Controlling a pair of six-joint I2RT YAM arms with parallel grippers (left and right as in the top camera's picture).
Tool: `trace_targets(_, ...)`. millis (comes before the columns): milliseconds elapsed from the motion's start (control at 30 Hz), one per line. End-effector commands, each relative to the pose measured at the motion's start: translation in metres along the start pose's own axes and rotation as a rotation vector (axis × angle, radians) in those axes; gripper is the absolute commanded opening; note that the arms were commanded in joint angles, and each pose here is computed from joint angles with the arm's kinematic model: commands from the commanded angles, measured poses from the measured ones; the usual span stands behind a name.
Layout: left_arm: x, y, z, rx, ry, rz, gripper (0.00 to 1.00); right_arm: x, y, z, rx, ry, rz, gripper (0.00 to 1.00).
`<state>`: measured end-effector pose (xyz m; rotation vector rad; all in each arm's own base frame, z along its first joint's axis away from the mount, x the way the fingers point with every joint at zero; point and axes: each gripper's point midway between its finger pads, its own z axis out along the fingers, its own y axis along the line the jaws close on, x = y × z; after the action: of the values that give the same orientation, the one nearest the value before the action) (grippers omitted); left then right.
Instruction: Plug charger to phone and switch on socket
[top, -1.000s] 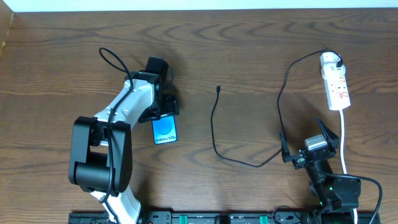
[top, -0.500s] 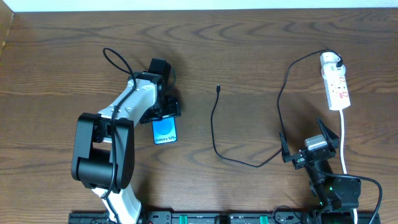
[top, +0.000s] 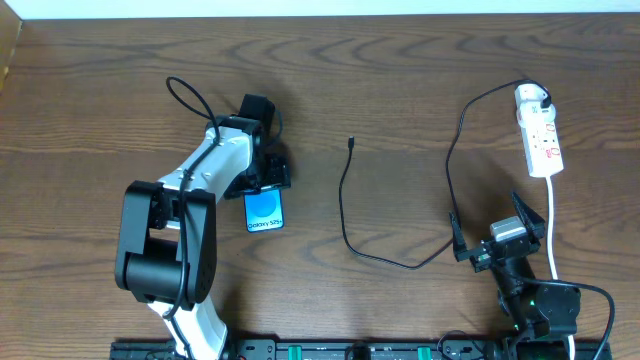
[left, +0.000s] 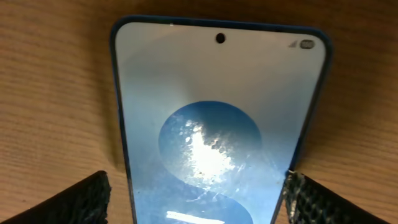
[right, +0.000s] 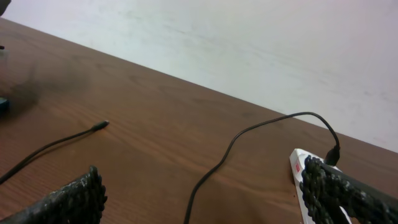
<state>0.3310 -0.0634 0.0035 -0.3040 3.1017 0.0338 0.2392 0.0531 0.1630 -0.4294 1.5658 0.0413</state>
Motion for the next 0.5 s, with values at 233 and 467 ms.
trace_targets(233, 0.0156, 0.0078, 0.0149, -0.043, 0.065, 0.036, 0.94, 0.0, 0.0031, 0.0001, -0.012, -0.005, 0.006, 0.99)
trace_targets(467, 0.0191, 0.0083, 0.0146, -0.04, 0.081, 0.099, 0.98, 0.0, 0.0031, 0.0001, -0.012, -0.005, 0.006, 0.99)
